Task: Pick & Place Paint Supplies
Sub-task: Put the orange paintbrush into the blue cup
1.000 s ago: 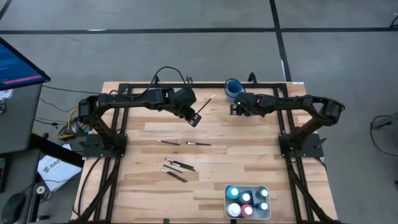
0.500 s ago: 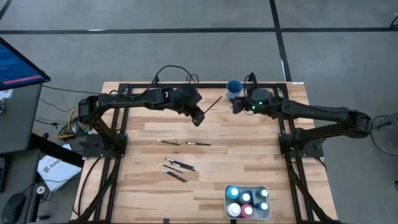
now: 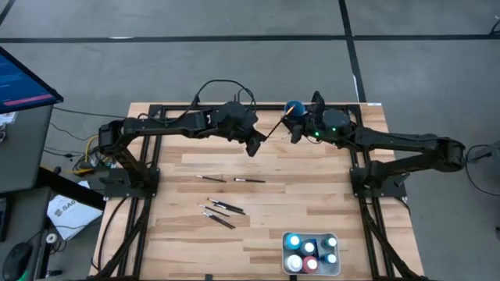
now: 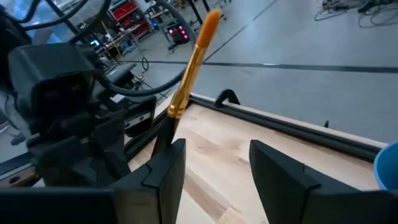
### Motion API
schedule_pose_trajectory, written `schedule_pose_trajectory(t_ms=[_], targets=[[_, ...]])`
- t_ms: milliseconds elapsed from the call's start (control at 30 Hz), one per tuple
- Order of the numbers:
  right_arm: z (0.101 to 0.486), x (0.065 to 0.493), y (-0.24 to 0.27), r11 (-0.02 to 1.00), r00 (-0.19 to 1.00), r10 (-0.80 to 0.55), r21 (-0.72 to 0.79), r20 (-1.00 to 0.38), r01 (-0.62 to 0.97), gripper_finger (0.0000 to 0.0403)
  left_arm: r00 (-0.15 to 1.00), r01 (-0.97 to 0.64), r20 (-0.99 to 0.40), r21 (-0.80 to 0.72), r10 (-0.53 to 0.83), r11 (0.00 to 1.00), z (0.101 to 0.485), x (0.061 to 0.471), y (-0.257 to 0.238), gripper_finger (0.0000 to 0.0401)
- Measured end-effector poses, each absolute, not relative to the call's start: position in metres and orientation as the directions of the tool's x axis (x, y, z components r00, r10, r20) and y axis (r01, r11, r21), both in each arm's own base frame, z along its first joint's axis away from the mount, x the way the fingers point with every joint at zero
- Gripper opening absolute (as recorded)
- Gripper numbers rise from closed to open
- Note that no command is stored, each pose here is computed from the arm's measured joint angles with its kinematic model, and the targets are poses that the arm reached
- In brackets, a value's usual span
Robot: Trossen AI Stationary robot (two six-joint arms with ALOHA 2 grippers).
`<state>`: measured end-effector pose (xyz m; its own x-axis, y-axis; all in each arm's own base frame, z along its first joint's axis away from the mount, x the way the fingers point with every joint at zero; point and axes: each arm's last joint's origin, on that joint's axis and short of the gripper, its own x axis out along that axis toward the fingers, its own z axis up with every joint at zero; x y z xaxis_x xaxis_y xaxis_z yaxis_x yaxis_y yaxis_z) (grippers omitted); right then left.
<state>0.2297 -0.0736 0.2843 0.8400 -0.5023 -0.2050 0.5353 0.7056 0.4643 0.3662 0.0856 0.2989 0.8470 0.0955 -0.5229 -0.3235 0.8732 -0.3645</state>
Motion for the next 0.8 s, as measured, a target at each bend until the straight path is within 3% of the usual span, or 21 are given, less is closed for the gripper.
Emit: schedule_pose_trajectory(t_ms=[367,800], targets=[[0.302,0.211,-0.066,0.784,0.885,-0.442,0.416,-0.149,0.462,0.0170,0.850,-0.306,-0.522,-0.378,0.072,0.874,0.299,0.366,0.085,0.0000],[0.301,0.221,-0.077,0.790,0.876,-0.473,0.397,-0.093,0.468,0.0170,0.874,-0.275,-0.481,-0.377,0.067,0.884,0.303,0.370,0.080,0.0000]])
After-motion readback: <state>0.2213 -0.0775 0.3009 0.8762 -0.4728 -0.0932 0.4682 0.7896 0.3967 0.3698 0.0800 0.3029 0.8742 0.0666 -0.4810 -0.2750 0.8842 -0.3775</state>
